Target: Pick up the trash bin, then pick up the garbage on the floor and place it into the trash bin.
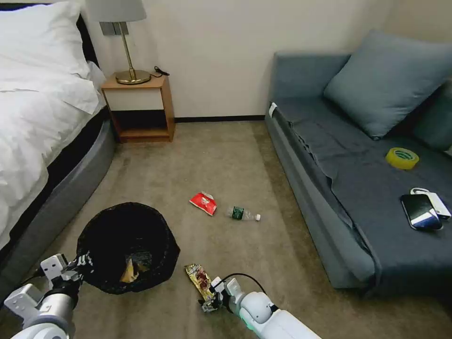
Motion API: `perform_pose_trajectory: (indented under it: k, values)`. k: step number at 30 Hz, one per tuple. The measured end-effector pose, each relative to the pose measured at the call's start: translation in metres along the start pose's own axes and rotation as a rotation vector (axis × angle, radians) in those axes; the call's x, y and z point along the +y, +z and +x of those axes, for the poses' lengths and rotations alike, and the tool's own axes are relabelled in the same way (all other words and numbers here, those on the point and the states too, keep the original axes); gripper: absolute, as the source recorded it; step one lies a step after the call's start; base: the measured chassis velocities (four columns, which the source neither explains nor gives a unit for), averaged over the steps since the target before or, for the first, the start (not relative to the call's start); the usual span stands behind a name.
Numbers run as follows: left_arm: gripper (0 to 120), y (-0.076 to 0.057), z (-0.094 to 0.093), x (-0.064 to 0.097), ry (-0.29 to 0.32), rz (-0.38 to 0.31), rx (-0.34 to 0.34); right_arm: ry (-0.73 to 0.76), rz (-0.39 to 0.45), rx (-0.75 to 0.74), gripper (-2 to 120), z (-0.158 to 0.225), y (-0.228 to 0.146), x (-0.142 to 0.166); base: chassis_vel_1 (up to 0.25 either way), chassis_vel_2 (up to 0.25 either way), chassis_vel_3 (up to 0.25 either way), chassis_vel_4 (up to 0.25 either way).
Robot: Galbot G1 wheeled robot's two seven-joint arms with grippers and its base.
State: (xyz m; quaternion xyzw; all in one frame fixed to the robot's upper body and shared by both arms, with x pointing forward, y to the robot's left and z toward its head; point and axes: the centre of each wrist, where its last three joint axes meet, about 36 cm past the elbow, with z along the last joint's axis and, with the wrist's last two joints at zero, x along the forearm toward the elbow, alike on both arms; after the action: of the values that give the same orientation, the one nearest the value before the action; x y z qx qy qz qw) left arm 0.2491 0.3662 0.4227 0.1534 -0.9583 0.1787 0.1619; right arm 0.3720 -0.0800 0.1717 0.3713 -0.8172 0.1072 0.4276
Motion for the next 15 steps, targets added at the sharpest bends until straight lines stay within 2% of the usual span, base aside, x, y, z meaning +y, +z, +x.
perform_pose_trajectory:
  k: [7, 15]
  values:
    - [4, 0.0005, -0.0001, -0.0005, 0.002, 0.001, -0.001, 0.008, 0.002, -0.001, 85, 0.0006, 0.0017, 0.0005, 0.0, 0.0, 0.0, 0.0]
    - [4, 0.0006, 0.0, -0.0003, 0.004, 0.001, -0.004, 0.026, 0.013, -0.007, 65, 0.0019, 0.0051, 0.0003, 0.0, 0.0, 0.0, 0.0]
